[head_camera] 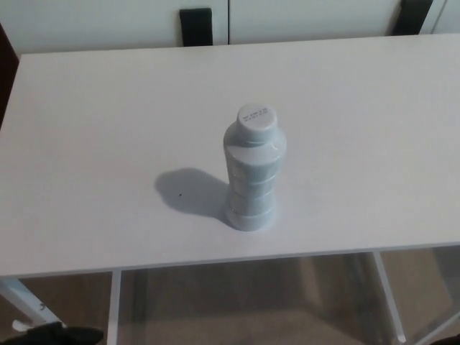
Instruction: The robot picks up a bottle from a person using its left hand and walk towards the table in frontand put the bottle on the table.
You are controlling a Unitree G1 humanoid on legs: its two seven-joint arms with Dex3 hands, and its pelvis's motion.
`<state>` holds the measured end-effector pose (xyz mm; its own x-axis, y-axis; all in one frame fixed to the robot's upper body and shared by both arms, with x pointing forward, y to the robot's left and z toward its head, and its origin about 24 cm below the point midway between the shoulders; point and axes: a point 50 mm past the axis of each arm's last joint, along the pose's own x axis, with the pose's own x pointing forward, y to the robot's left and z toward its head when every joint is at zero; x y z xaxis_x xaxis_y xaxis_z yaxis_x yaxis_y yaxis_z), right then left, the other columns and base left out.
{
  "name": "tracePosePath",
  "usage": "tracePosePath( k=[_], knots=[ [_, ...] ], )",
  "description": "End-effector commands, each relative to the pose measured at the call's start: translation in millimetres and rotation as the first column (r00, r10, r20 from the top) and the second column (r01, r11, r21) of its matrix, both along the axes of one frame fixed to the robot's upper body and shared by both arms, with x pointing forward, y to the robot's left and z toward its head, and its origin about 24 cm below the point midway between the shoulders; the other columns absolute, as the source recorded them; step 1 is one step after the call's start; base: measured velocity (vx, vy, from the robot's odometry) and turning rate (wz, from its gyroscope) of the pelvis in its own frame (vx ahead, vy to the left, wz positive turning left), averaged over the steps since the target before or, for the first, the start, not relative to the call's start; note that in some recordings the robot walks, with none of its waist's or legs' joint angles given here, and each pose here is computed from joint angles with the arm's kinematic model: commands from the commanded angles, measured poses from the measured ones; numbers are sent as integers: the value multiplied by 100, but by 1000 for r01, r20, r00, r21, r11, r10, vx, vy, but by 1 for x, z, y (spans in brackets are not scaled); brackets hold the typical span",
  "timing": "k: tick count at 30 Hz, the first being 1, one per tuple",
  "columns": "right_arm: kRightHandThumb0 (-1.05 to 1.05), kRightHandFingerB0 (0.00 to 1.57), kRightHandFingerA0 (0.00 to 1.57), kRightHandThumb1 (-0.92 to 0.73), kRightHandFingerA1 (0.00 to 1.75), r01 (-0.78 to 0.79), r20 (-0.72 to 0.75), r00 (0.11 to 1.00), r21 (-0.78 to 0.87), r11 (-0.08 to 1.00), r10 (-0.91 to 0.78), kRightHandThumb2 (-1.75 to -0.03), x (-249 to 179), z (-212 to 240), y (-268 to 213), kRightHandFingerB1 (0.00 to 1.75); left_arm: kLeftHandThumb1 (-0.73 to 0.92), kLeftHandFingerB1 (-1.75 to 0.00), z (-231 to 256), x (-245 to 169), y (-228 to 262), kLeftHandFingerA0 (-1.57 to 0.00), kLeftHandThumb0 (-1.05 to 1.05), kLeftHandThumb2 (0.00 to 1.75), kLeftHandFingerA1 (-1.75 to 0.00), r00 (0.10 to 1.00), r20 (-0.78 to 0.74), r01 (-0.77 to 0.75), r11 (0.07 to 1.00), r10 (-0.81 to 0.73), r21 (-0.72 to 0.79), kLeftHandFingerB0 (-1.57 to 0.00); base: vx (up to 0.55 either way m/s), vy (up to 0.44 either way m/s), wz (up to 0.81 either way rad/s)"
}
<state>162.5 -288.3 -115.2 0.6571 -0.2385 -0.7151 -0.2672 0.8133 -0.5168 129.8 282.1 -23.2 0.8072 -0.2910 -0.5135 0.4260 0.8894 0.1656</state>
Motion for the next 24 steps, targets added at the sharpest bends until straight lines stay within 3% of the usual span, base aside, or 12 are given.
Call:
tracePosePath(
  k=[1,5,6,10,11,12,13,14,24],
  knots=[
    [-56,42,53,-50,61,36,-30,999,-8,999,-36,-84,-13,-5,-3,53,78,-37,-73,-9,56,-47,-57,63,-46,861,-205,-309,799,465,517,-39,0,0,0],
    [-57,43,57,-50,63,25,-22,999,-15,1000,-26,-86,-10,-3,-4,54,75,-39,-74,-19,62,-41,-65,71,-46,858,-287,-241,828,425,506,-36,0,0,0],
    [-57,43,56,-50,62,23,-17,1000,-14,1000,-23,-86,-8,-2,-4,53,73,-48,-73,-16,61,-35,-67,102,-54,870,-283,-220,832,404,510,-29,0,0,0],
    [-57,44,54,-51,60,19,-5,1000,-16,1000,-19,-85,-2,0,-4,54,69,-47,-71,-6,55,-36,-62,104,-55,921,-250,-119,826,300,551,-23,0,0,0],
    [-54,49,60,-63,50,19,-5,1000,-15,1000,-19,-59,-4,0,-4,42,69,-47,-72,-7,55,-36,-62,103,-55,920,-252,-118,826,300,552,-23,0,0,0],
    [-58,44,54,-51,61,16,-7,1000,-16,1000,-16,-85,-5,-1,-3,54,69,-47,-73,-9,56,-36,-64,104,-55,918,-255,-117,824,302,555,-24,0,0,0],
    [-58,44,54,-51,61,11,-11,1000,-18,1000,-11,-85,-6,-2,-3,54,69,-47,-74,-11,56,-36,-64,104,-55,916,-258,-118,821,306,558,-24,0,0,0],
    [-55,49,59,-64,51,11,-13,1000,-15,1000,-11,-59,-7,-2,-2,42,70,-47,-74,-11,57,-36,-63,104,-55,914,-262,-118,820,310,560,-24,0,0,0],
    [-52,51,63,-64,52,12,-19,1000,-19,1000,-13,-59,-6,-3,-2,43,68,-47,-77,-11,61,-37,-61,103,-56,903,-263,-151,824,340,547,-24,0,0,0]
  ],
)
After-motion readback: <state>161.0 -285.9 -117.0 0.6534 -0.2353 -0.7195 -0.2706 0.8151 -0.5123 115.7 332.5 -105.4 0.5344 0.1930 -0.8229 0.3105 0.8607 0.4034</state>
